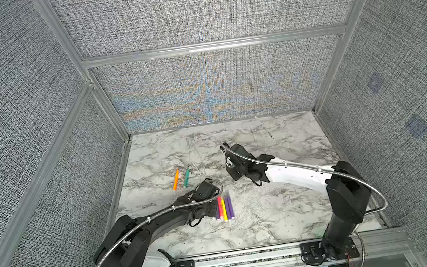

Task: Remove pen caps from pens
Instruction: Pick up the pen from the center of the table.

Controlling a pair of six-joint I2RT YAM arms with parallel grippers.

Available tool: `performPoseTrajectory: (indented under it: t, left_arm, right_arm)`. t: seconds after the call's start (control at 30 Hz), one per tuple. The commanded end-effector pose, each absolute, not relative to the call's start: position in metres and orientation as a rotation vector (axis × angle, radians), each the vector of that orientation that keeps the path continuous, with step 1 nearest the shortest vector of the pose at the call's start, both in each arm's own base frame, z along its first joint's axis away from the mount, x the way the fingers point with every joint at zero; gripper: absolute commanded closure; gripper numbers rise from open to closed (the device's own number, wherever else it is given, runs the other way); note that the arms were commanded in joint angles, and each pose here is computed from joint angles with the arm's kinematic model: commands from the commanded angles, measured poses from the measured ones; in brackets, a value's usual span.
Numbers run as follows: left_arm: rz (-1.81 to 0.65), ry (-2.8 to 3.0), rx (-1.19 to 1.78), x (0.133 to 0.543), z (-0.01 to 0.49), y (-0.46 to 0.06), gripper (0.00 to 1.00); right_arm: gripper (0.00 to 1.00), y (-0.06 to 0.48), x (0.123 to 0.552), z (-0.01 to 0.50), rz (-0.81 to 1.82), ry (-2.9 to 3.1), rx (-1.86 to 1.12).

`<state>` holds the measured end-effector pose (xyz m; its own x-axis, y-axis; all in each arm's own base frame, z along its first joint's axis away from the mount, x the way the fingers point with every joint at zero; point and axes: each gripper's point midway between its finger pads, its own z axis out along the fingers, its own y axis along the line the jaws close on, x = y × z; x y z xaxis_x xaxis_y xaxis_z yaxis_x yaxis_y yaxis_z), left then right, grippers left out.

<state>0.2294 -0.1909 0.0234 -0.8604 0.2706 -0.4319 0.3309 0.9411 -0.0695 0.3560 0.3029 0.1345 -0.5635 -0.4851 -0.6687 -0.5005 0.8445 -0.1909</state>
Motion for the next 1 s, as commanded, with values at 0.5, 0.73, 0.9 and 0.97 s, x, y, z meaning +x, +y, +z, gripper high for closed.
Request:
performPoseTrajectory:
  t: [0.5,0.73,0.9,0.97]
  left_arm:
    - [-0.078,2.773,0.376,0.217,0.0,-0.183,0.75]
    - [-0.071,2.788,0.381,0.213,-0.004,-0.184,0.86]
    - [-0.082,2.754,0.353,0.216,0.001,-0.182,0.89]
    - [-0.092,2.718,0.333,0.218,0.008,-0.18,0.9]
  right_arm:
    - [0.59,0.278,0.358,0.172,-0.063,2.187,-0.641]
    - [0.59,0.265,0.354,0.194,-0.086,2.169,-0.615]
    - [0.59,0.26,0.344,0.215,-0.005,2.115,-0.579]
    - [0.59,0.26,0.337,0.218,0.054,2.094,-0.569]
